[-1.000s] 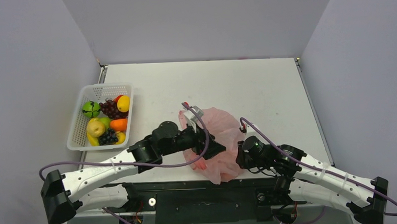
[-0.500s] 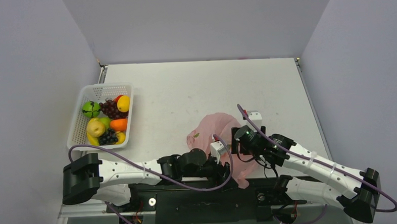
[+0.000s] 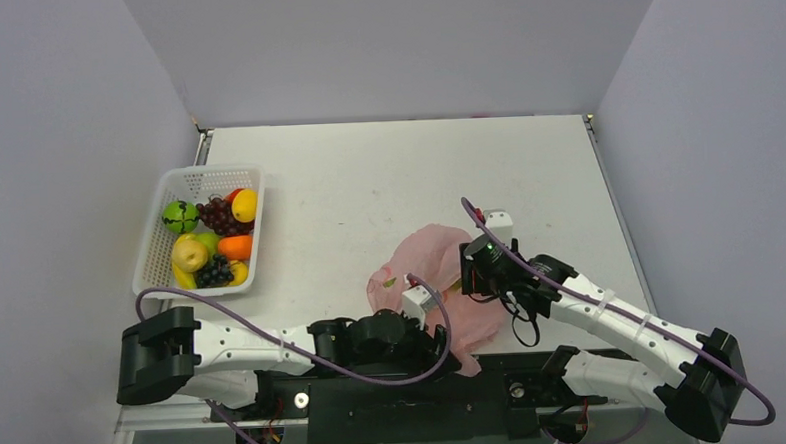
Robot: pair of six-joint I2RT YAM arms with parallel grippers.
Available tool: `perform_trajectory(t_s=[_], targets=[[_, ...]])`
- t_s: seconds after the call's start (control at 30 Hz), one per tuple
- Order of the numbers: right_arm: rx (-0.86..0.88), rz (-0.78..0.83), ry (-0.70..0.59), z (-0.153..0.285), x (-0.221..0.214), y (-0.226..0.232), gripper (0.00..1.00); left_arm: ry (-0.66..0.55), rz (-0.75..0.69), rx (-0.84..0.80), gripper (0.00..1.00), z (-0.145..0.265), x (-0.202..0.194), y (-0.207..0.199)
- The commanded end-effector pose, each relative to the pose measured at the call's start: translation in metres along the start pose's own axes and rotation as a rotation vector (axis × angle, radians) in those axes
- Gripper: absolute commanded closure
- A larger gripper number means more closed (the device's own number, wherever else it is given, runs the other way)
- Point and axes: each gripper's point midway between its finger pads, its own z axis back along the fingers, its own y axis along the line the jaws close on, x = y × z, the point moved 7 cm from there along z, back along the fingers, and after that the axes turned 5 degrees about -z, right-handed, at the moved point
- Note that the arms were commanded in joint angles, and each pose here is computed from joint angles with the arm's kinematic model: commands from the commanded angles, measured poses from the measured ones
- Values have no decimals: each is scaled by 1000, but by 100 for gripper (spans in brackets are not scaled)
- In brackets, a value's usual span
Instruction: Take the fake fruits out of the plastic bag
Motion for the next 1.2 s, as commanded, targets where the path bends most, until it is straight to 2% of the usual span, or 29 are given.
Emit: perform_trajectory(t_s=[0.0,0.07,0.13,0.2,0.33,0.43,0.5,0.63,0.67,0.77,0.97,1.13,1.17], targets=[[74,-20,-28,-2,1,7,50,-206,7,67,22,16,52,-2],[106,-36,-30,-1,-1,10,75,-249,9,106,21,18,65,5],[154,-60,-58,4,4,14,90,-268,-3,151,21,17,75,9],[185,-72,-76,10,8,17,98,-265,-27,197,21,15,82,11],[214,-82,-110,19,16,18,100,-271,-35,247,28,14,92,10],[210,-76,-119,19,17,16,100,-309,-84,94,27,25,99,-8],[204,-69,-117,19,17,15,97,-267,-151,-31,24,33,91,-18],[207,-63,-106,20,15,15,66,-177,-209,-112,22,50,69,-17],[209,-60,-101,21,14,14,54,-166,-214,-124,21,53,66,-16],[203,-54,-83,26,9,9,36,-174,-219,-115,20,73,61,-11],[222,-61,-33,40,-10,-2,29,-355,-180,-66,12,102,85,-7],[264,-86,56,47,-35,3,30,-418,-155,6,10,107,114,-11],[267,-103,67,45,-42,3,34,-420,-146,20,10,105,117,-11]])
